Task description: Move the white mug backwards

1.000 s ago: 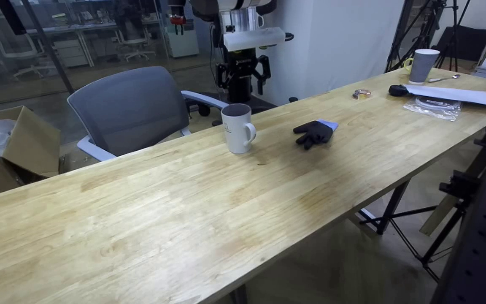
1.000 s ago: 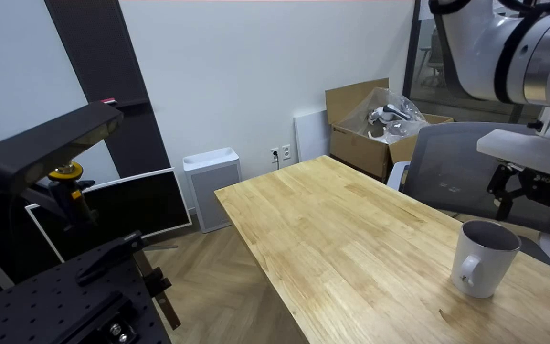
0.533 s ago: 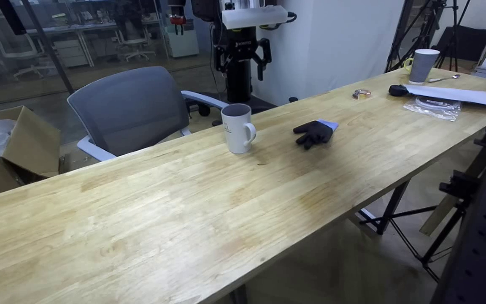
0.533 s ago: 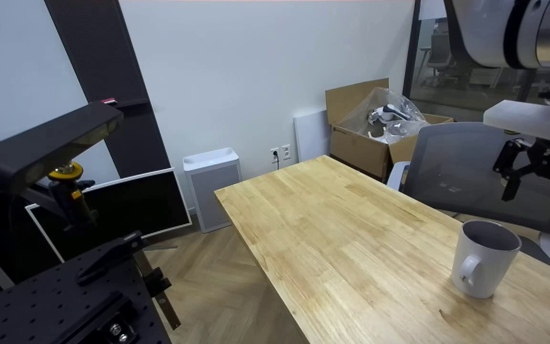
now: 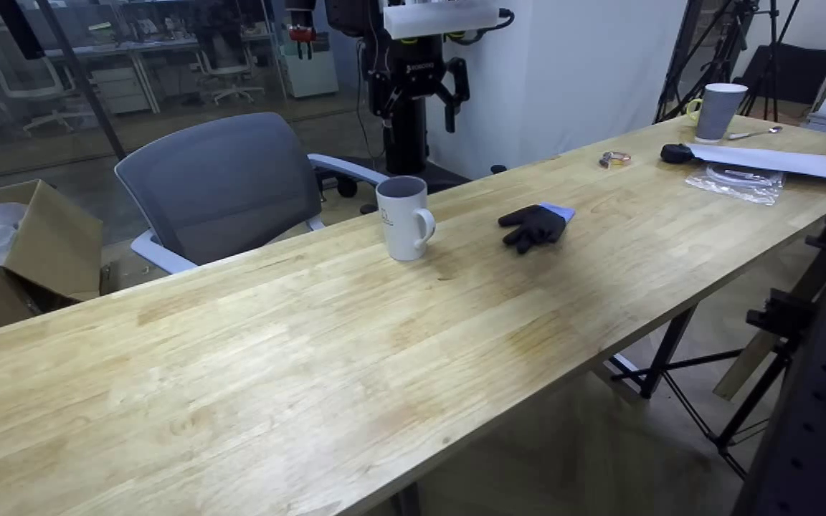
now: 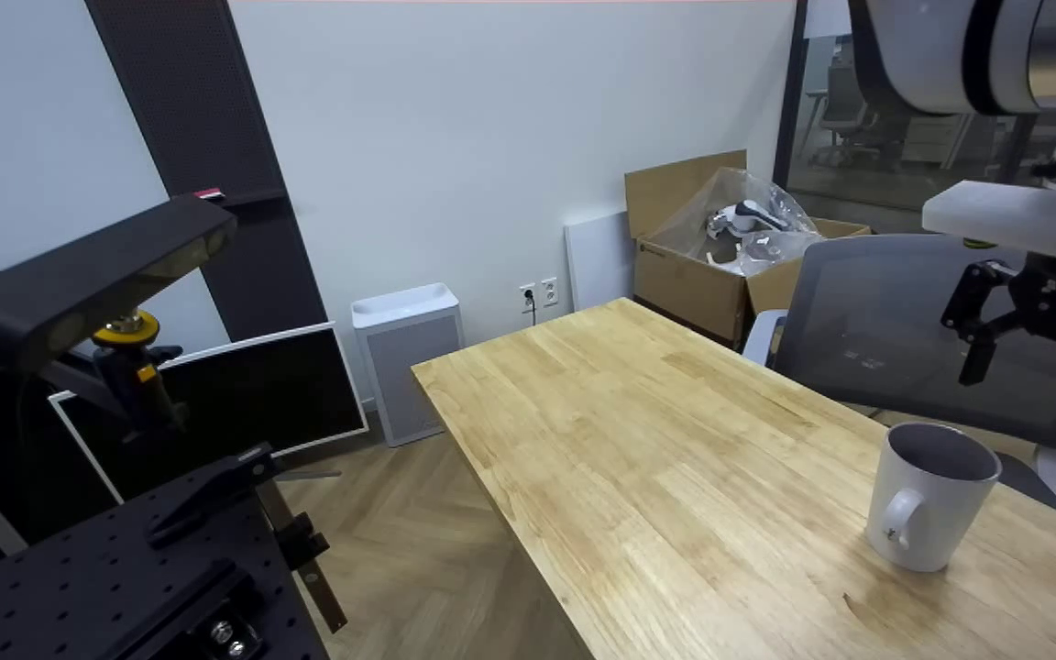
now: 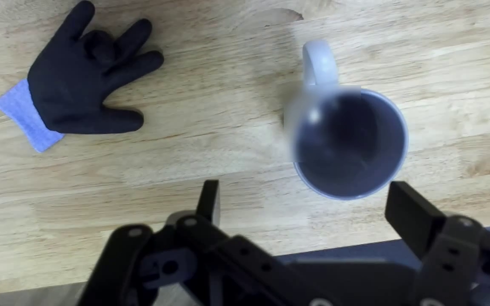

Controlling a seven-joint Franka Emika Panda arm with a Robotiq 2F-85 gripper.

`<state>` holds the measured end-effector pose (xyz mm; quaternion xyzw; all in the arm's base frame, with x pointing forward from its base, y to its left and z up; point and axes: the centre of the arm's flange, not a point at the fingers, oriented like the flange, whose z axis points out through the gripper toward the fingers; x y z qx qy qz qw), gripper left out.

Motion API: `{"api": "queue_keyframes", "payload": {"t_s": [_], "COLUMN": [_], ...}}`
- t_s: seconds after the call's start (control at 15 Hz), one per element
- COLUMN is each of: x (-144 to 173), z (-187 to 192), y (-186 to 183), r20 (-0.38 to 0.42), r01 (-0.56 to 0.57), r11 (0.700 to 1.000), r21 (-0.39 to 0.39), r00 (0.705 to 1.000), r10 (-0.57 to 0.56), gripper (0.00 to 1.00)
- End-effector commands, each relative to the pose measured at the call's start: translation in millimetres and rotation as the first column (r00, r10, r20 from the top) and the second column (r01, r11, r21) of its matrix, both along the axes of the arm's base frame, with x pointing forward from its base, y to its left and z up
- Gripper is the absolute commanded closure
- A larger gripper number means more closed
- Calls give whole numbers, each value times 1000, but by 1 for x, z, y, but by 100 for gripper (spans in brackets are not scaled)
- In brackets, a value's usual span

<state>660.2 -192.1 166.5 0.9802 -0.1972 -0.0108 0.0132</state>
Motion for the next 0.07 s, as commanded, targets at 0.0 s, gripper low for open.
{"api": "queue_keyframes", "payload": {"t_s": [0.0], "x": [0], "z": [0], "y": [0], "r20": [-1], "r01": [0], "r11": [1000], "r21": [0], "r00": [1000], "r10": [0], "gripper": [0]}}
